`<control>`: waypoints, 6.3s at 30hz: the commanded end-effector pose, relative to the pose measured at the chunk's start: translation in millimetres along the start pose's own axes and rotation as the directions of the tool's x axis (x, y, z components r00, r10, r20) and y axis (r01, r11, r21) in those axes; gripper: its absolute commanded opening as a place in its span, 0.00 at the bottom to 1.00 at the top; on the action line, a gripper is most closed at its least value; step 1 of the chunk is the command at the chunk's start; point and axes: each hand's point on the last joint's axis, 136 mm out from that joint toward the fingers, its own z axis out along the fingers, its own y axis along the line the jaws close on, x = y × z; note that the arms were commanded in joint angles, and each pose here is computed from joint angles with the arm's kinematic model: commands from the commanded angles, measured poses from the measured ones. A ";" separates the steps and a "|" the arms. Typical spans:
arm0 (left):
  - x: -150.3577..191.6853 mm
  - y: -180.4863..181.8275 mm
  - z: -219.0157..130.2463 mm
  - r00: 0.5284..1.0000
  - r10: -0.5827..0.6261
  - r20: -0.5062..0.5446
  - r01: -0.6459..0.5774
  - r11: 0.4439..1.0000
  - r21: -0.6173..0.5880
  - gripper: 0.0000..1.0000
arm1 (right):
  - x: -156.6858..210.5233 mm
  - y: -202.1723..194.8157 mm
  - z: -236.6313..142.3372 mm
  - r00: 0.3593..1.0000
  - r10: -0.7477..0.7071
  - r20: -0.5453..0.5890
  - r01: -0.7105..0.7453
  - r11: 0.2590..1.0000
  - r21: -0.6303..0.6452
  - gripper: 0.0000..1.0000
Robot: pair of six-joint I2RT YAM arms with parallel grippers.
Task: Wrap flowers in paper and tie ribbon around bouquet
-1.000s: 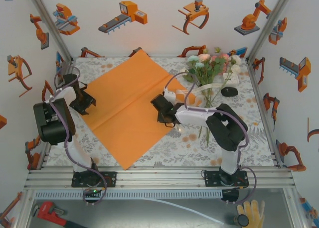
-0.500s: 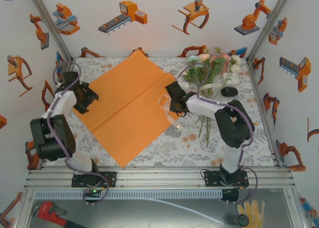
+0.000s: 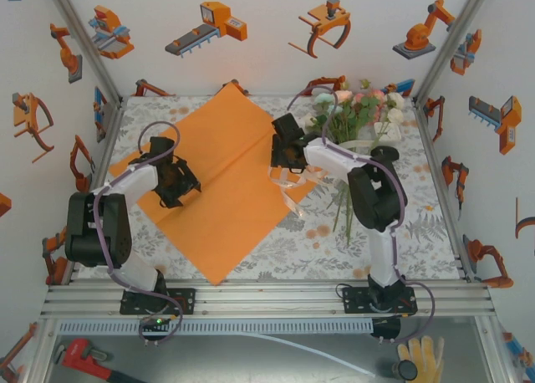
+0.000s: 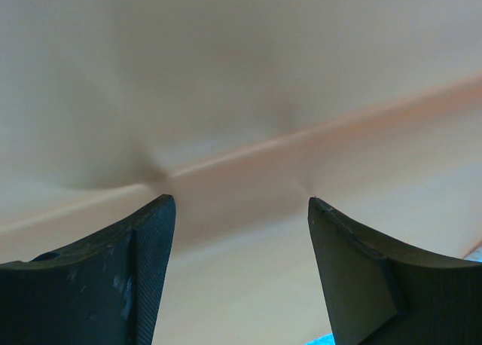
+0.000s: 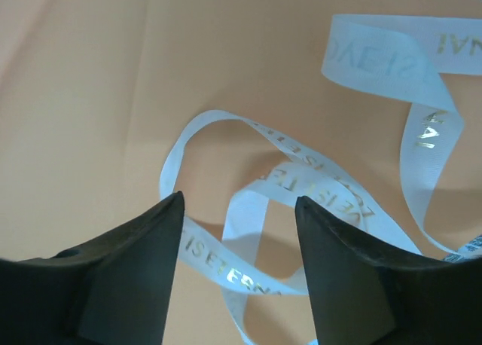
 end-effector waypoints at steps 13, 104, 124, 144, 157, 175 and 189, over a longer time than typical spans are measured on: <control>-0.1 21.4 12.1 1.000 -0.017 0.024 0.020 0.994 -0.105 0.67 | 30.4 -31.5 -14.1 0.984 -0.137 -0.111 0.152 0.978 0.140 0.33; 1.8 -36.0 -63.1 0.968 0.204 0.149 -0.213 0.976 0.049 0.85 | -181.0 -221.7 -31.5 0.991 -0.041 0.131 0.015 0.980 0.197 0.00; -0.8 -40.1 -75.8 0.962 0.211 0.171 -0.224 0.973 0.061 0.85 | -284.7 -174.1 -234.2 0.646 -0.168 0.745 0.072 0.985 0.159 0.00; -10.3 -44.6 -193.1 0.898 0.183 0.399 -0.280 0.938 0.202 0.89 | -251.3 64.1 -260.6 0.795 0.207 0.571 0.082 0.895 -0.439 0.00; 14.8 -28.5 -177.7 0.925 0.163 0.344 -0.251 0.941 0.229 0.90 | -193.7 209.8 -79.0 0.916 0.288 0.280 -0.010 0.713 -0.701 0.00; 28.4 -22.9 -131.7 0.956 0.153 0.250 -0.209 0.954 0.213 0.90 | -175.0 194.3 18.0 0.926 0.216 0.310 0.041 0.758 -0.650 0.53; -15.9 -141.6 -45.7 0.920 0.327 0.217 -0.383 0.866 0.321 0.77 | -110.5 128.5 -112.6 0.984 0.034 0.177 0.063 0.855 -0.515 0.55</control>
